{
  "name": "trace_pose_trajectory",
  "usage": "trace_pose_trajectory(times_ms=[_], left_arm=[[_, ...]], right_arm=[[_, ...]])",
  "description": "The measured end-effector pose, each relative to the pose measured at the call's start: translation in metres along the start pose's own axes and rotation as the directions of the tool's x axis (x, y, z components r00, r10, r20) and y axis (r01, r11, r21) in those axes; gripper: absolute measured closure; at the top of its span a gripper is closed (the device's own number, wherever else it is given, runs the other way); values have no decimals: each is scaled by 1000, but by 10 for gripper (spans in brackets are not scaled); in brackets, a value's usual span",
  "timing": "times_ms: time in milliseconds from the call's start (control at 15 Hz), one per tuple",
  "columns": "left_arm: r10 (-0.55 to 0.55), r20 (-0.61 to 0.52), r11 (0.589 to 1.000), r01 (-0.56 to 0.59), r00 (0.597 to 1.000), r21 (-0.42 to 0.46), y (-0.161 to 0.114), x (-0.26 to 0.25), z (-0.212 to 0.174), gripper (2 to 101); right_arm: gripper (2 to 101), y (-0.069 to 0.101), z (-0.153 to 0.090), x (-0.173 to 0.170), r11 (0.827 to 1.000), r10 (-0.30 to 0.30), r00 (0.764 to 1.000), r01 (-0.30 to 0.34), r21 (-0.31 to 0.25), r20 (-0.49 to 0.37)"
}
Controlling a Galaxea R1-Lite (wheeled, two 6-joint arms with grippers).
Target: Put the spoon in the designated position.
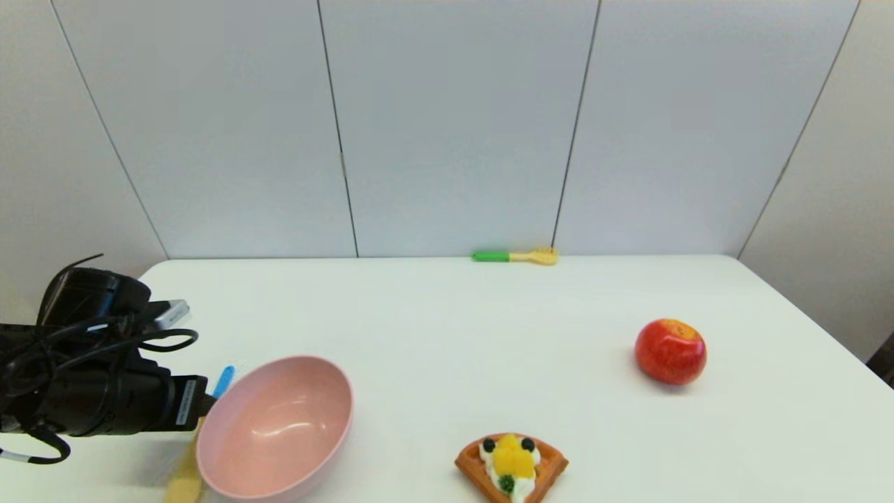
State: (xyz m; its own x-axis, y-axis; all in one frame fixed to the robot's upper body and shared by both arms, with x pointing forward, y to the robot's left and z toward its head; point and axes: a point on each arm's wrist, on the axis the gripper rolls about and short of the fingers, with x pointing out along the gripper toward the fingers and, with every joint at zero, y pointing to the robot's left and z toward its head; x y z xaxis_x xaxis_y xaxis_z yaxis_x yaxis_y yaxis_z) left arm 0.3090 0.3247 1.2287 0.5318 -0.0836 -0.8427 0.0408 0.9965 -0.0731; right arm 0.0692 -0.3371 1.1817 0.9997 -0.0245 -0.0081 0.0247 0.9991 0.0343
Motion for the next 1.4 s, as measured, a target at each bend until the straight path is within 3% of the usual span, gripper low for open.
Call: trace_pose_trajectory(times_ms=[333, 600, 867, 1067, 1400], left_arm=[[10, 92, 1000, -10, 996, 2, 0, -6, 16, 311], [79, 268, 997, -80, 960, -7, 5, -41, 44, 208], [144, 470, 983, -180, 871, 32, 10, -103, 56, 149], [175, 600, 961, -269, 780, 69, 11, -156, 44, 120], [80, 764, 930, -324, 640, 174, 0, -213, -3, 88]], right_arm=[[43, 0, 0, 0, 1000, 0, 1000, 0, 1, 0], [43, 0, 0, 0, 1000, -1, 1000, 1, 0, 0], [43, 0, 0, 0, 1000, 0, 1000, 0, 0, 0], [43, 0, 0, 0, 1000, -1, 1000, 1, 0, 0], [43, 0, 0, 0, 1000, 0, 1000, 0, 0, 0]])
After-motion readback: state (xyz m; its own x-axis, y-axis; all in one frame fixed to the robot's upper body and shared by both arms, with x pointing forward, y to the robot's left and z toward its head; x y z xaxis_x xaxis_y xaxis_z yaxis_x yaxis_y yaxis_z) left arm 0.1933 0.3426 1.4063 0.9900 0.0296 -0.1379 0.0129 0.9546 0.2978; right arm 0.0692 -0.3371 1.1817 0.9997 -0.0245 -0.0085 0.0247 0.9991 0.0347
